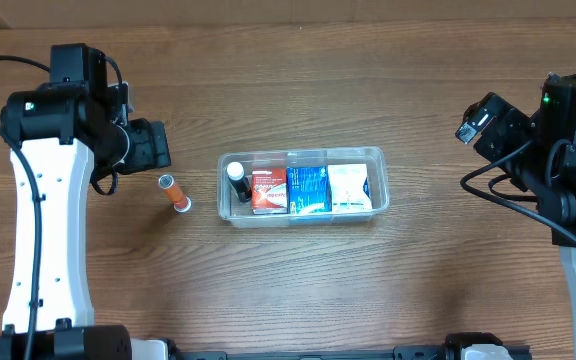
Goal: Pack container
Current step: 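Move the left gripper back and grasp the orange tube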
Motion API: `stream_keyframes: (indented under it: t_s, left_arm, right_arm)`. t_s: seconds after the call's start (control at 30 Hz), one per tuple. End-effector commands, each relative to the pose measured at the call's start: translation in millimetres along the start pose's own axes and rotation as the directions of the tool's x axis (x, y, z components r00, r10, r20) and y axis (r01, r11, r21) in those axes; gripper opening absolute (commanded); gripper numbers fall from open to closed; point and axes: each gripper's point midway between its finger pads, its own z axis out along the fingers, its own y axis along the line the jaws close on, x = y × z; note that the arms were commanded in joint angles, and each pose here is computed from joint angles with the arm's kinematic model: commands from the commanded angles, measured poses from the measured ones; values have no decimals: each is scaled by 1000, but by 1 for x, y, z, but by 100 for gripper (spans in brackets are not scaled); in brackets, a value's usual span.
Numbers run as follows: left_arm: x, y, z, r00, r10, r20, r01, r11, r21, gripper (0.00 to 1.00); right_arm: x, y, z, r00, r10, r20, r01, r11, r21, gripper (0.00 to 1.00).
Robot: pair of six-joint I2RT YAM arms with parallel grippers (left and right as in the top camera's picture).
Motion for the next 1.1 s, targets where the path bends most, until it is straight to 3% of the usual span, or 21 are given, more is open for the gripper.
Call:
stream_keyframes:
  t_s: [0.0,0.03,0.13,0.27,0.5,0.77,1.07]
  left_arm:
    - [4,1,20,998,5,-67,-5,1000,-4,77]
    - [3,1,26,997,11,-82,-12,1000,-6,70]
    - [3,4,43,991,8,-135,-11,1000,-23,69]
    - [6,-4,79,969,38,-243,-42,999,-10,60]
    - [18,-20,109,935,102,-341,-114,993,-16,61]
    - [40,-5,120,906,83,-414,-125,989,-76,61]
    - [33,-5,128,923,67,-380,-105,991,-81,39]
  right_arm:
    - [-5,3,-5,1000,-1,18,1,1000,-12,100]
    - [-5,3,-5,1000,-1,18,1,1000,-12,100]
    - [-5,3,-5,1000,-1,18,1,1000,-12,100]
    - [-5,3,-5,1000,-1,18,1,1000,-12,100]
    - [-5,3,-5,1000,-1,18,1,1000,-12,100]
    - [-5,3,-5,1000,-1,18,1,1000,-12,100]
    - [-5,3,-5,1000,-1,18,1,1000,-12,100]
